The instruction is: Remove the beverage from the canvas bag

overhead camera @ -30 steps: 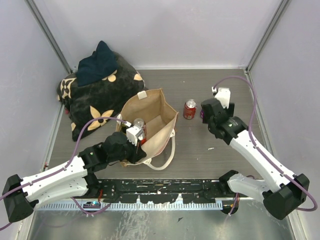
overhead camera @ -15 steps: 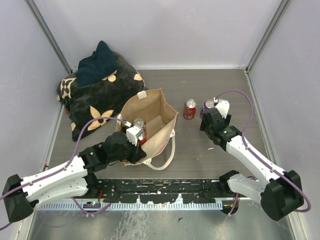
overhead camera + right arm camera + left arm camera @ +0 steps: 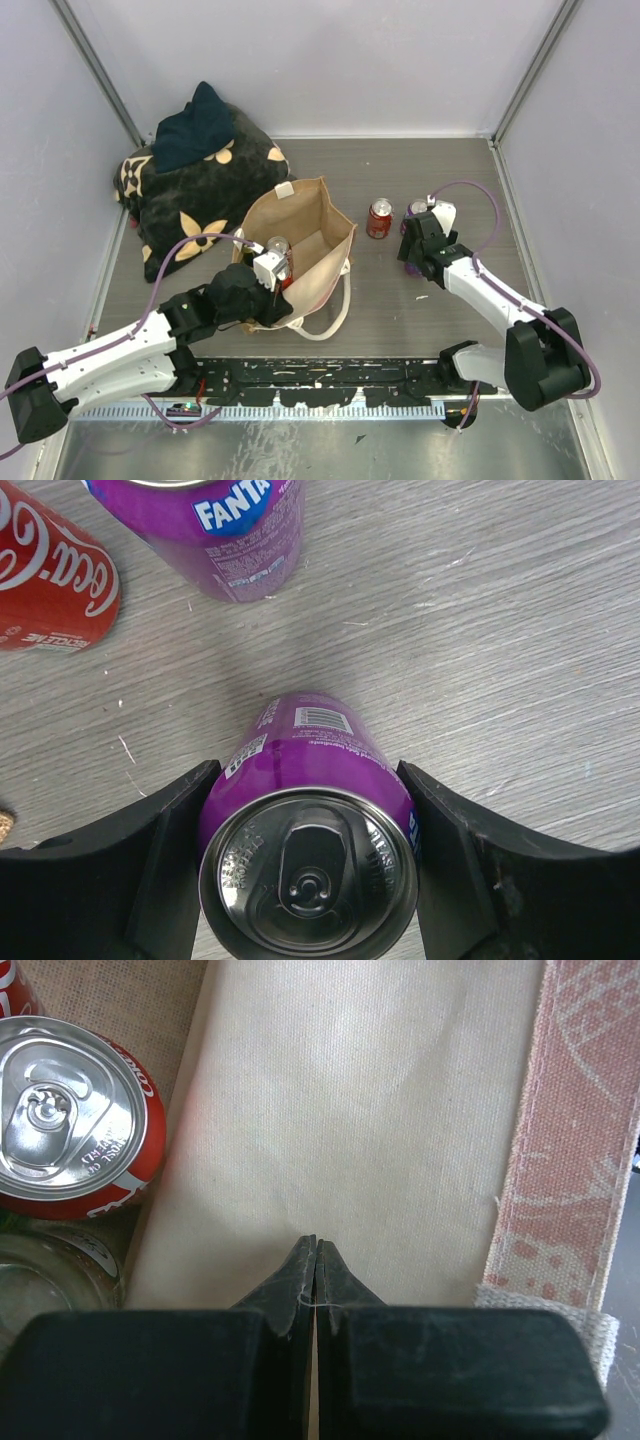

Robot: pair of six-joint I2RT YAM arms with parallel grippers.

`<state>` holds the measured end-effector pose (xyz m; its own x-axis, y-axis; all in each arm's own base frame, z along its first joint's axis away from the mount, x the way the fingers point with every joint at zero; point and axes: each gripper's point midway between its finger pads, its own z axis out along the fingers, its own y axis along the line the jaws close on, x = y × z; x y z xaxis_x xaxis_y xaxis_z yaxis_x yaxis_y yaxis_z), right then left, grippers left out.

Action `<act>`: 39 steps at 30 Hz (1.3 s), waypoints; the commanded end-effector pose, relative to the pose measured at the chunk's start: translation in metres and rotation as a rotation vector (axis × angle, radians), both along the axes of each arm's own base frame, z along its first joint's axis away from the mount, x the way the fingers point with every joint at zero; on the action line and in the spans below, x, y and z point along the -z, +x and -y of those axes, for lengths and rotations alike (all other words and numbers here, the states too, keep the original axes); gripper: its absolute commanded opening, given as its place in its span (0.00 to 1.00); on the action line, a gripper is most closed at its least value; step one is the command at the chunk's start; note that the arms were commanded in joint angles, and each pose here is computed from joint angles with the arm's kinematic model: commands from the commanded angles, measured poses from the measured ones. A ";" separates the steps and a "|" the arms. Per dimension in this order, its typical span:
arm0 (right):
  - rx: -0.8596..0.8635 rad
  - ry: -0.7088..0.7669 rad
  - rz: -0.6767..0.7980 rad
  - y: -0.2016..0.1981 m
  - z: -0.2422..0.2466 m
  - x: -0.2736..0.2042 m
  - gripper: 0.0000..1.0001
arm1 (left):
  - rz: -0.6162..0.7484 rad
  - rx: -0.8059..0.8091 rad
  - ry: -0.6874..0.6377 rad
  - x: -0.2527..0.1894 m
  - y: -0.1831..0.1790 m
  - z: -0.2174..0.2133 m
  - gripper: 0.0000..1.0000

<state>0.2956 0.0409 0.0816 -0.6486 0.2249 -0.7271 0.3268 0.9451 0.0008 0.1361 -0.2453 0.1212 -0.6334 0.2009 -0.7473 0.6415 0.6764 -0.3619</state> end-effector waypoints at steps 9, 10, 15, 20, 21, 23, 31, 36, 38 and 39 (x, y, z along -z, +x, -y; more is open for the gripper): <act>0.043 0.024 0.064 0.024 -0.002 -0.027 0.99 | -0.043 -0.009 0.097 0.023 -0.005 -0.014 0.08; 0.044 0.021 0.068 0.025 -0.002 -0.033 1.00 | -0.041 -0.010 0.095 0.023 -0.005 -0.014 0.08; 0.039 0.029 0.173 0.031 -0.002 -0.094 1.00 | -0.033 -0.029 0.094 0.020 -0.003 -0.017 0.08; -0.089 0.072 0.341 0.030 -0.039 -0.185 0.94 | -0.028 -0.061 0.079 0.017 -0.001 -0.020 0.08; -0.126 0.067 0.357 0.029 -0.053 -0.199 0.92 | -0.026 -0.065 0.079 0.016 -0.001 -0.021 0.08; -0.193 0.044 0.395 0.024 -0.082 -0.229 0.89 | -0.024 -0.078 0.088 0.017 0.000 -0.024 0.08; -0.564 0.075 0.410 0.002 -0.217 -0.271 0.85 | -0.039 -0.135 0.099 0.019 0.000 -0.033 0.08; -0.682 0.091 0.333 -0.002 -0.264 -0.238 0.85 | -0.051 -0.211 0.087 0.020 0.003 -0.042 0.08; -0.722 0.104 0.291 -0.005 -0.278 -0.217 0.85 | -0.053 -0.245 0.091 0.021 0.005 -0.047 0.08; -0.744 0.112 0.267 -0.007 -0.286 -0.205 0.85 | -0.054 -0.257 0.094 0.021 0.005 -0.049 0.08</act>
<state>0.2967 0.3026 0.3024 -0.4389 -0.0917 -0.8939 -0.3316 0.9411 0.0663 0.1450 -0.2223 0.1269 -0.6614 0.0892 -0.7447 0.5181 0.7722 -0.3677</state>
